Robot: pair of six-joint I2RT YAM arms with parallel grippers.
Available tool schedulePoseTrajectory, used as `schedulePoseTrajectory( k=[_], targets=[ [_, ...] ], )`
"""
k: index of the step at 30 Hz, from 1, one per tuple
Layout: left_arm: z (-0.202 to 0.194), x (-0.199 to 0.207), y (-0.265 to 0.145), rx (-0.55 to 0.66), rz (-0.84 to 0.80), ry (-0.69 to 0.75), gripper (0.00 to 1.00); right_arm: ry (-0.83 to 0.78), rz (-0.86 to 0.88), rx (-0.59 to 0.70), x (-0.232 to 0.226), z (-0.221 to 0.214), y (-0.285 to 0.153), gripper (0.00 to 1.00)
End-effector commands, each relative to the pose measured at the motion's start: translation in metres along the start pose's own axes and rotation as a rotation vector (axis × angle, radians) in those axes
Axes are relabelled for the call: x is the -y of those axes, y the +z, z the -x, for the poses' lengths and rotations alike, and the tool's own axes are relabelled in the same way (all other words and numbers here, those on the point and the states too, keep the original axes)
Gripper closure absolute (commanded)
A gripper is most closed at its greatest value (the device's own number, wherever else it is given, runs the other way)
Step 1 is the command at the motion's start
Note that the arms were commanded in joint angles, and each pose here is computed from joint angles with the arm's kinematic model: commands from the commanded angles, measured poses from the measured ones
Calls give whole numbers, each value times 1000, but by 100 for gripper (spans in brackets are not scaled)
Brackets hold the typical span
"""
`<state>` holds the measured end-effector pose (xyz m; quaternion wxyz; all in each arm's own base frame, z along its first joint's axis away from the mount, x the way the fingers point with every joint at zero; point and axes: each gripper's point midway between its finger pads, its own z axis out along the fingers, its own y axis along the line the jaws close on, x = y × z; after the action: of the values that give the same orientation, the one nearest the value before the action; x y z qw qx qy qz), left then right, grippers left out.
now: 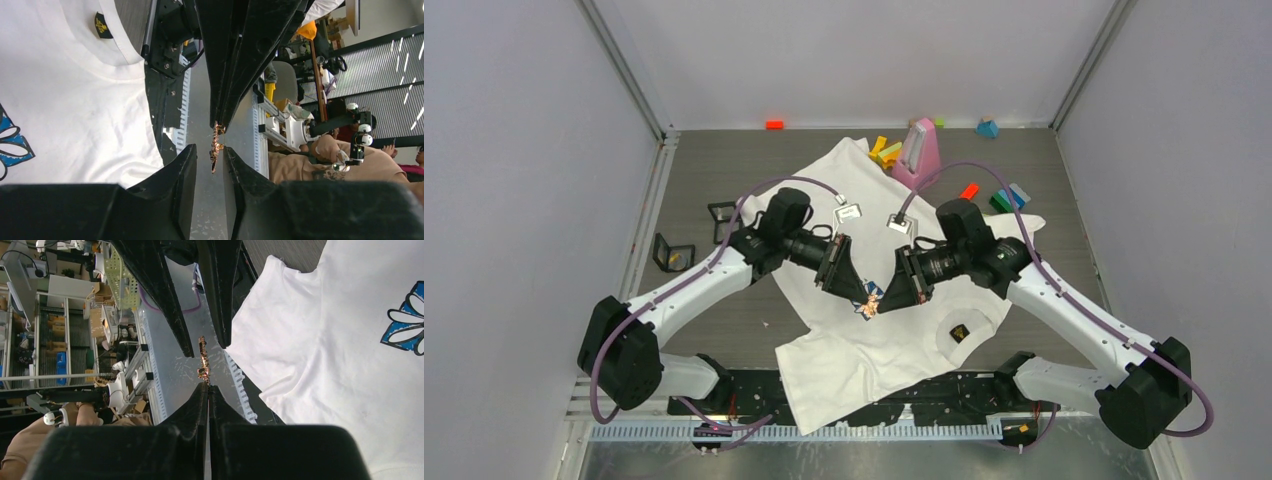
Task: Pin the brooch onto the clothing
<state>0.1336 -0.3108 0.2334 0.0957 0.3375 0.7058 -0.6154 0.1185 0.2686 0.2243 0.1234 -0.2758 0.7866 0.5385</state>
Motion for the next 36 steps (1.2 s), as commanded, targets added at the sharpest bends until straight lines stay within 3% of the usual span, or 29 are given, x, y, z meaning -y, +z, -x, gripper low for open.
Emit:
schedulePoseTrajectory(
  k=[1,6,11,14,16,18,20,24,30,36],
  targets=[
    [-1,10,3,-16,-62,39,73,-62,50,1,-19,5,-5,99],
    [-6,12,6,-34,-76,37,82,-63,52,-2,-19,5,-4,99],
    [-12,16,10,-61,-103,42,83,-68,54,1,-21,5,-5,99],
    [-15,18,11,-71,-107,53,99,-69,53,3,-21,5,-5,99],
    [-14,19,11,-60,-94,73,100,-72,39,15,-20,8,-6,99],
    [-9,21,9,-36,-71,110,100,-79,13,39,-19,11,-8,90],
    [-2,27,6,-3,-50,153,100,-92,-25,80,-18,16,-11,68],
    [24,38,-1,110,4,237,100,-105,-71,207,-23,29,-21,39],
    [67,65,-24,319,-10,344,100,-122,-3,486,-49,55,-41,28],
    [76,72,-39,387,-40,358,100,-134,170,699,-73,77,-54,30]
  ],
)
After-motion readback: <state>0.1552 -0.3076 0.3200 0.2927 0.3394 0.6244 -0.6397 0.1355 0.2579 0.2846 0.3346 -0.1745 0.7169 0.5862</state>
